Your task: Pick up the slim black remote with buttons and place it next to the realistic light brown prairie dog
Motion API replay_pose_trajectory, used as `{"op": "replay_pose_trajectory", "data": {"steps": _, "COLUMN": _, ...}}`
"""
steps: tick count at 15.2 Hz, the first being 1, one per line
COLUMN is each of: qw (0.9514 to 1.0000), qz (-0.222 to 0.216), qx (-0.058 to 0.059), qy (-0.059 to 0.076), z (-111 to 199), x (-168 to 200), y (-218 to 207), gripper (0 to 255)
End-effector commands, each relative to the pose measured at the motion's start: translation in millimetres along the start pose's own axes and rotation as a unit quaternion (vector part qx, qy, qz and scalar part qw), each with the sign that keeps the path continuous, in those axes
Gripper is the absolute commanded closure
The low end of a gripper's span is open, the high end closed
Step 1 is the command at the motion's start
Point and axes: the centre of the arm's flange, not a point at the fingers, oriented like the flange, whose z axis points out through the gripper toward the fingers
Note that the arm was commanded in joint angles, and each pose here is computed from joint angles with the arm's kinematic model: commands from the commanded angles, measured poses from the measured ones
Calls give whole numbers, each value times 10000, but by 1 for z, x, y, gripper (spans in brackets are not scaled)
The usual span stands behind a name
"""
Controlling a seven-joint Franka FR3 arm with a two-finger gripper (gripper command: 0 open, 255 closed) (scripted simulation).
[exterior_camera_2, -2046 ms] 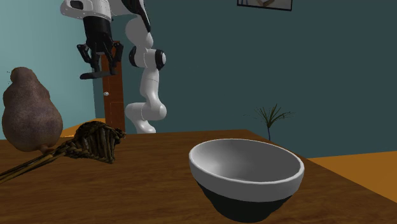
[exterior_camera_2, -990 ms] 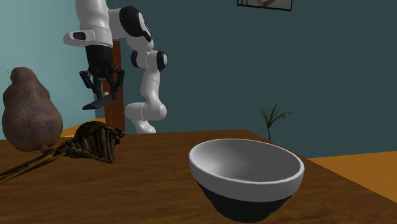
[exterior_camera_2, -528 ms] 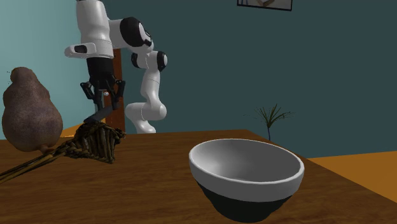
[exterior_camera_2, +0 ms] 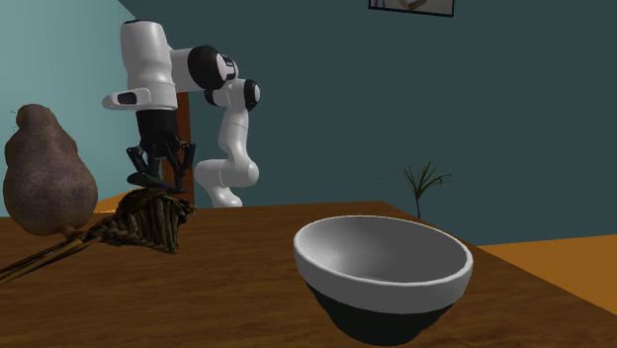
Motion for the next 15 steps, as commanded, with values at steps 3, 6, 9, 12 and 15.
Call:
{"op": "replay_pose_trajectory", "data": {"steps": 3, "qw": 10000, "qz": 0, "qx": 2, "qy": -9, "z": 22, "x": 0, "y": 2, "gripper": 255}}
{"op": "replay_pose_trajectory", "data": {"steps": 6, "qw": 10000, "qz": 0, "qx": 2, "qy": -9, "z": 38, "x": 0, "y": 3, "gripper": 255}}
{"op": "replay_pose_trajectory", "data": {"steps": 9, "qw": 10000, "qz": 0, "qx": 2, "qy": -9, "z": 54, "x": 0, "y": 4, "gripper": 255}}
{"op": "replay_pose_trajectory", "data": {"steps": 12, "qw": 10000, "qz": 0, "qx": 2, "qy": -9, "z": 70, "x": 0, "y": 6, "gripper": 255}}
{"op": "replay_pose_trajectory", "data": {"steps": 15, "qw": 10000, "qz": 0, "qx": 2, "qy": -9, "z": 85, "x": 0, "y": 7, "gripper": 255}}
